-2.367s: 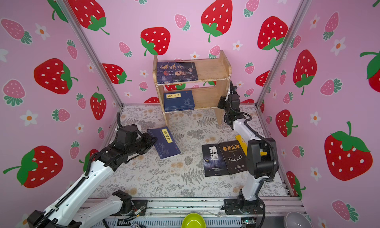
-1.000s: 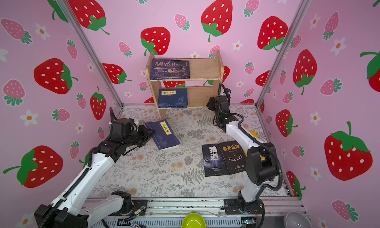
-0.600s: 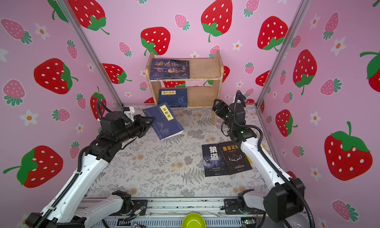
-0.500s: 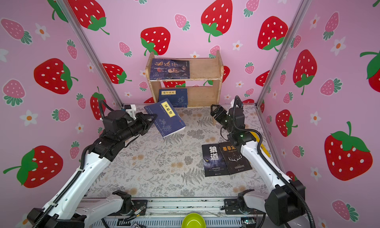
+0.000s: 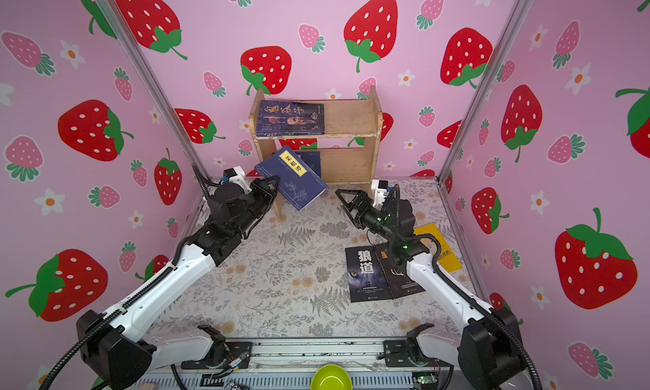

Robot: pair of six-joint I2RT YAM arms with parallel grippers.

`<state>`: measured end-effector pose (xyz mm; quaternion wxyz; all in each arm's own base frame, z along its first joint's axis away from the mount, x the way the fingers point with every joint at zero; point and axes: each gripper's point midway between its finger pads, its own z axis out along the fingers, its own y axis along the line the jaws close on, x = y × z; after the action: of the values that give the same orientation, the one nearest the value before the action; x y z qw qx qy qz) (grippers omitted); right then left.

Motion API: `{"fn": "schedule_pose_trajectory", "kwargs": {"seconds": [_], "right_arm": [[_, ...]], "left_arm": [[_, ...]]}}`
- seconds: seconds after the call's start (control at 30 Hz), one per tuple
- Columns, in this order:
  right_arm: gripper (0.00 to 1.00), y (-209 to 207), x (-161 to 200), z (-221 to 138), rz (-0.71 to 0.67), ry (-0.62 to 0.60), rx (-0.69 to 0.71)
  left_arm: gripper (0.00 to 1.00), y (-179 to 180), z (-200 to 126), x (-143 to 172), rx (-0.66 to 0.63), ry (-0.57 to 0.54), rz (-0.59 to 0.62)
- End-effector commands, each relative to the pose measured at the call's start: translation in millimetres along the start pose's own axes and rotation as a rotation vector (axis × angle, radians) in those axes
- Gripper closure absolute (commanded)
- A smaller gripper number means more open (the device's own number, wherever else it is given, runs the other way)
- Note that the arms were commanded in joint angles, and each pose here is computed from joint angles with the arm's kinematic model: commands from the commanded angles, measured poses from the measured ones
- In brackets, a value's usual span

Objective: Stacking books/files
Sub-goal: Place the book on the bookshelf.

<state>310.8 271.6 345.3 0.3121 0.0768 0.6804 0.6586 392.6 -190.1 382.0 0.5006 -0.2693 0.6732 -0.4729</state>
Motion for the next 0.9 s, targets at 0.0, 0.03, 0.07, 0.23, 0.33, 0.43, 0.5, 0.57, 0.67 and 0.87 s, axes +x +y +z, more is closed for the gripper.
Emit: {"fn": "schedule_pose_trajectory", "kwargs": {"seconds": [0.0,0.03,0.07,0.23,0.33,0.43,0.5,0.57,0.67,0.87], "right_arm": [[0.0,21.4,3.7,12.2,0.05,0.032,-0.129],[0.01,19.6,5.3,18.1,0.063,0.041,-0.131],[0.01,18.7,6.8,24.1,0.066,0.05,-0.133],[0.04,16.4,18.5,50.8,0.074,0.089,-0.144],[0.06,20.0,24.2,63.6,0.085,0.101,-0.184],[0.1,23.6,25.4,72.5,0.107,0.101,-0.23],[0.14,22.3,25.2,77.4,0.123,0.096,-0.242],[0.19,22.3,23.2,81.0,0.138,0.082,-0.255],[0.22,21.5,20.7,85.0,0.153,0.062,-0.263],[0.39,18.6,14.4,94.6,0.175,0.029,-0.275]], "left_arm": [[1.0,-37.6,5.3,-27.3,0.11,-0.139,-0.021],[1.0,-37.2,10.0,-25.6,0.109,-0.139,-0.025],[1.0,-37.3,13.8,-24.7,0.109,-0.143,-0.026],[1.0,-39.4,25.0,-26.0,0.083,-0.187,0.02],[1.0,-38.7,31.6,-26.5,0.078,-0.205,0.028],[1.0,-36.5,37.6,-24.4,0.079,-0.203,0.015],[1.0,-34.3,40.1,-21.7,0.075,-0.197,0.014],[1.0,-30.5,41.8,-20.3,0.067,-0.197,0.009],[1.0,-26.2,44.8,-18.7,0.062,-0.2,0.001],[1.0,-23.2,51.4,-16.1,0.068,-0.197,-0.04]]}}
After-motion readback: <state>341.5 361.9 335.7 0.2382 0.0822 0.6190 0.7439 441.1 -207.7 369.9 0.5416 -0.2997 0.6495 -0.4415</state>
